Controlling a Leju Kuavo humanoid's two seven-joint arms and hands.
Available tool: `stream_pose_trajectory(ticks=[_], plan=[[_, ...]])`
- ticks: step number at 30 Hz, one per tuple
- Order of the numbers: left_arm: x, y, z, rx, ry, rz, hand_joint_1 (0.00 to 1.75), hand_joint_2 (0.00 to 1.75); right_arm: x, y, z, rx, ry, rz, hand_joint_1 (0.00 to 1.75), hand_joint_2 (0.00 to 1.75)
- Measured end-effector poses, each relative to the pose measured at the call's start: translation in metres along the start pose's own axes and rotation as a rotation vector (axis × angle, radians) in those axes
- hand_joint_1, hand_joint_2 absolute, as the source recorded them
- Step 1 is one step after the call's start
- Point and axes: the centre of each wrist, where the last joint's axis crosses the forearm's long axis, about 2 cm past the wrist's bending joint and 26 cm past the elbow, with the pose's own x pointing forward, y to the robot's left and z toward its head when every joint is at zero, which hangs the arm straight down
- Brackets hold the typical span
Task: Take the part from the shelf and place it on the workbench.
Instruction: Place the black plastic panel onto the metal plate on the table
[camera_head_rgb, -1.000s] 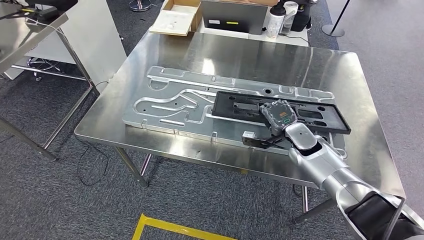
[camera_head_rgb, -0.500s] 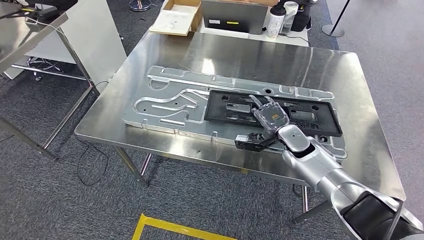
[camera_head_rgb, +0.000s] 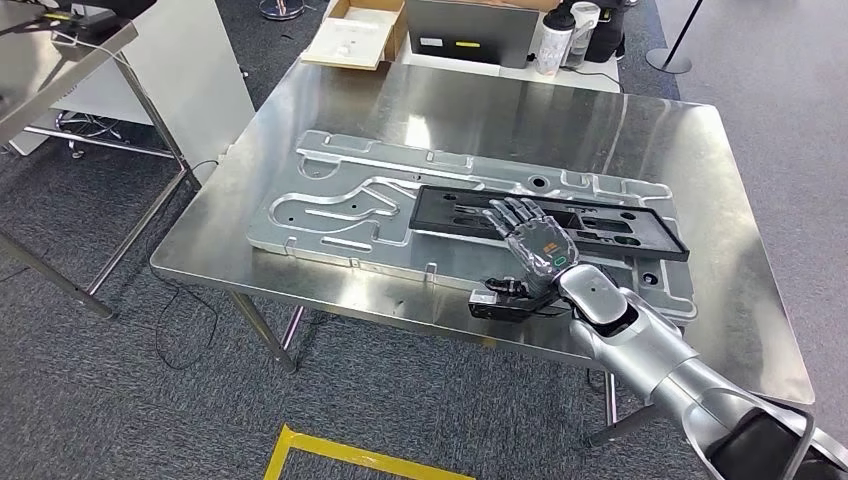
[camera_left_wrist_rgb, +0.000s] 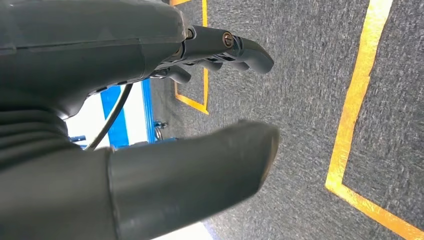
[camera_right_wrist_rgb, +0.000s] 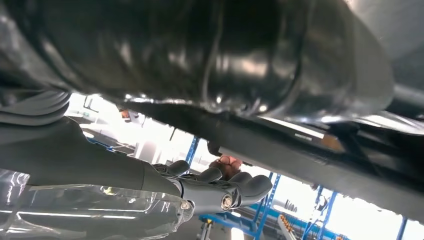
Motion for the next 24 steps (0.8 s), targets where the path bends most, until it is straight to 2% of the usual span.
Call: stream_pose_trajectory(ticks=[24], plan=[[-0.0007, 0.0008, 0.0001, 0.004, 0.000, 0.004, 0.00, 0.00, -0.0070, -0.0074, 0.0015, -0.023, 0.006, 0.007, 0.00, 0.00]])
